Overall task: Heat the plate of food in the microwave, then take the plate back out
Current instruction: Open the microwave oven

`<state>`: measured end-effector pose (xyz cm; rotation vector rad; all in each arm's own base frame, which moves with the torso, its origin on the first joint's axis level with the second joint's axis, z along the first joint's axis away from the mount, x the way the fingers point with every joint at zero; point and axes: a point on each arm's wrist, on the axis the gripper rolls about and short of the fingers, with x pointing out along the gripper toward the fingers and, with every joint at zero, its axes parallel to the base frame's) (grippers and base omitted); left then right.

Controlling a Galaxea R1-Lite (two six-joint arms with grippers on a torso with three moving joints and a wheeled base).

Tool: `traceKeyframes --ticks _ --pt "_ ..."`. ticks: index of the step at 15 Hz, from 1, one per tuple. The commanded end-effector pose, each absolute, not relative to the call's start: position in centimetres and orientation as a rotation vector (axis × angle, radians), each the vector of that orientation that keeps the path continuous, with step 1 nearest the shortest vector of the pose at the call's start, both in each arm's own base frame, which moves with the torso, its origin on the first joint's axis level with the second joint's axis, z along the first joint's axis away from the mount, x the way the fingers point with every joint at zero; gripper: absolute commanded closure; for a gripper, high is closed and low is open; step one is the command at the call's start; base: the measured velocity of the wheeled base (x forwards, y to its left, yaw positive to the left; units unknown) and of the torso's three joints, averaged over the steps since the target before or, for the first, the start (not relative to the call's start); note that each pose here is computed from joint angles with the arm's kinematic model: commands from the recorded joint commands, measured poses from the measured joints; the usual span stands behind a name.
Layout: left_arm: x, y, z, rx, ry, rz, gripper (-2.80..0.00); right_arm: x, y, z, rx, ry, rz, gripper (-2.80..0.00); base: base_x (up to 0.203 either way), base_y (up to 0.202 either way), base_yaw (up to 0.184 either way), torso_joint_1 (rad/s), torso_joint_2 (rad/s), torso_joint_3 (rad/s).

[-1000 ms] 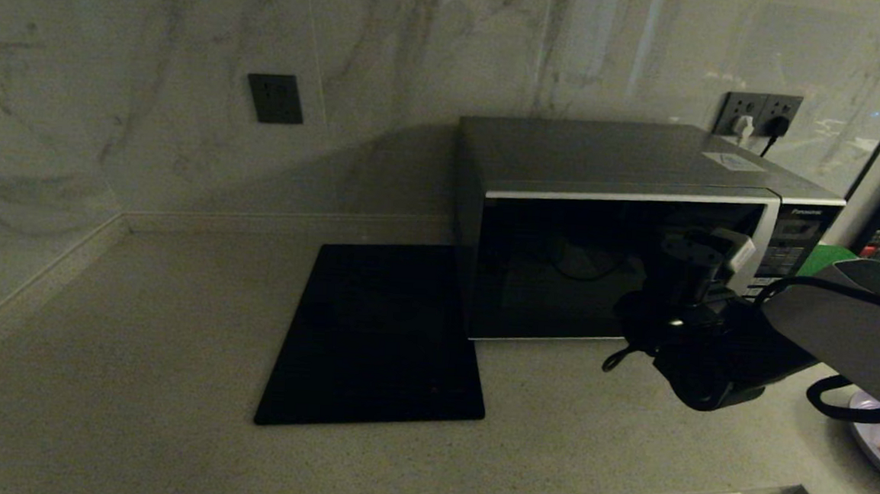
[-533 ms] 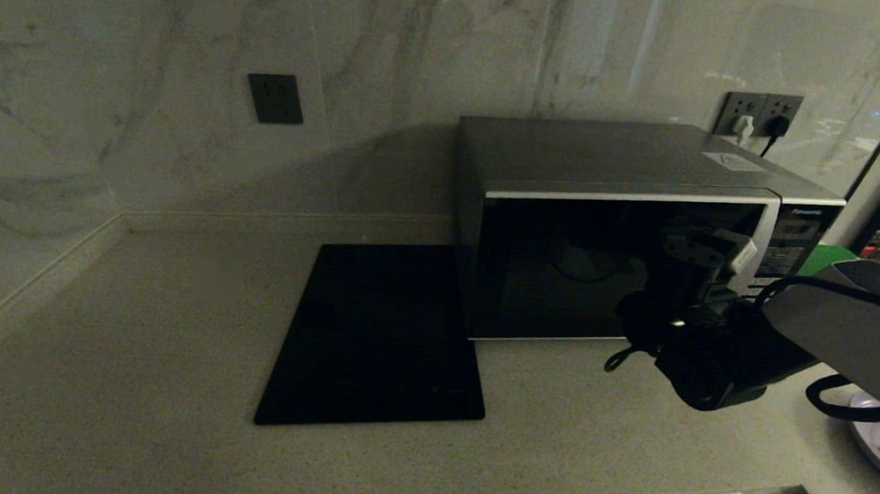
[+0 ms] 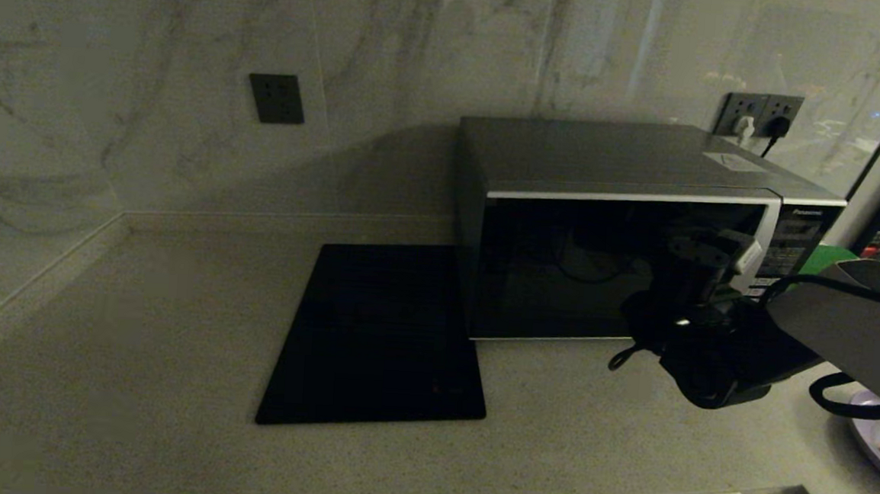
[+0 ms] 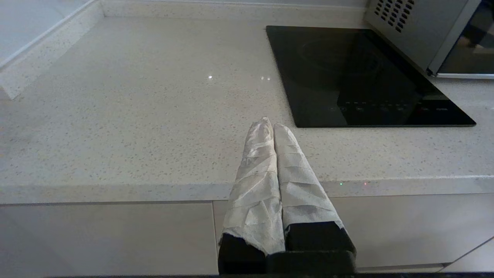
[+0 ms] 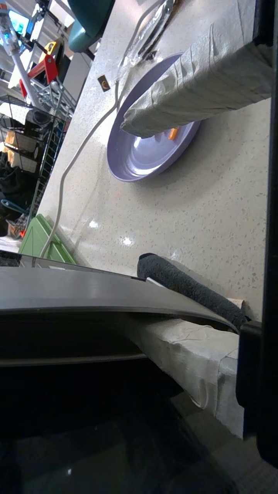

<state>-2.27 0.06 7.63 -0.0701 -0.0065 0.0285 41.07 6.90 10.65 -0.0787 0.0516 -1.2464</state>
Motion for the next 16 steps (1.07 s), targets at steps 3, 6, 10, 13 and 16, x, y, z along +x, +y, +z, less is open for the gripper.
traceKeyframes --ticks 3,6,10,13,16 --pt "-2.3 0.1 7.6 -0.071 -0.007 0.029 0.00 41.1 6.6 10.7 -0.069 0.045 -1.265 -2.80 0.000 0.000 0.000 0.000 0.00 0.000" --pt "-2.3 0.1 7.6 -0.071 -0.007 0.029 0.00 41.1 6.6 10.6 -0.079 0.053 -1.263 -2.80 0.000 0.000 0.000 0.000 0.00 0.000" --pt "-2.3 0.1 7.6 -0.071 -0.007 0.029 0.00 41.0 6.7 10.4 -0.091 0.062 -1.255 -2.80 0.000 0.000 0.000 0.000 0.00 0.000" --pt "-2.3 0.1 7.6 -0.071 -0.007 0.030 0.00 41.1 6.7 10.0 -0.104 0.073 -1.255 -2.80 0.000 0.000 0.000 0.000 0.00 0.000" --pt "-2.3 0.1 7.6 -0.071 -0.006 0.029 0.00 41.1 6.7 9.5 -0.115 0.082 -1.256 -2.80 0.000 0.000 0.000 0.000 0.00 0.000"
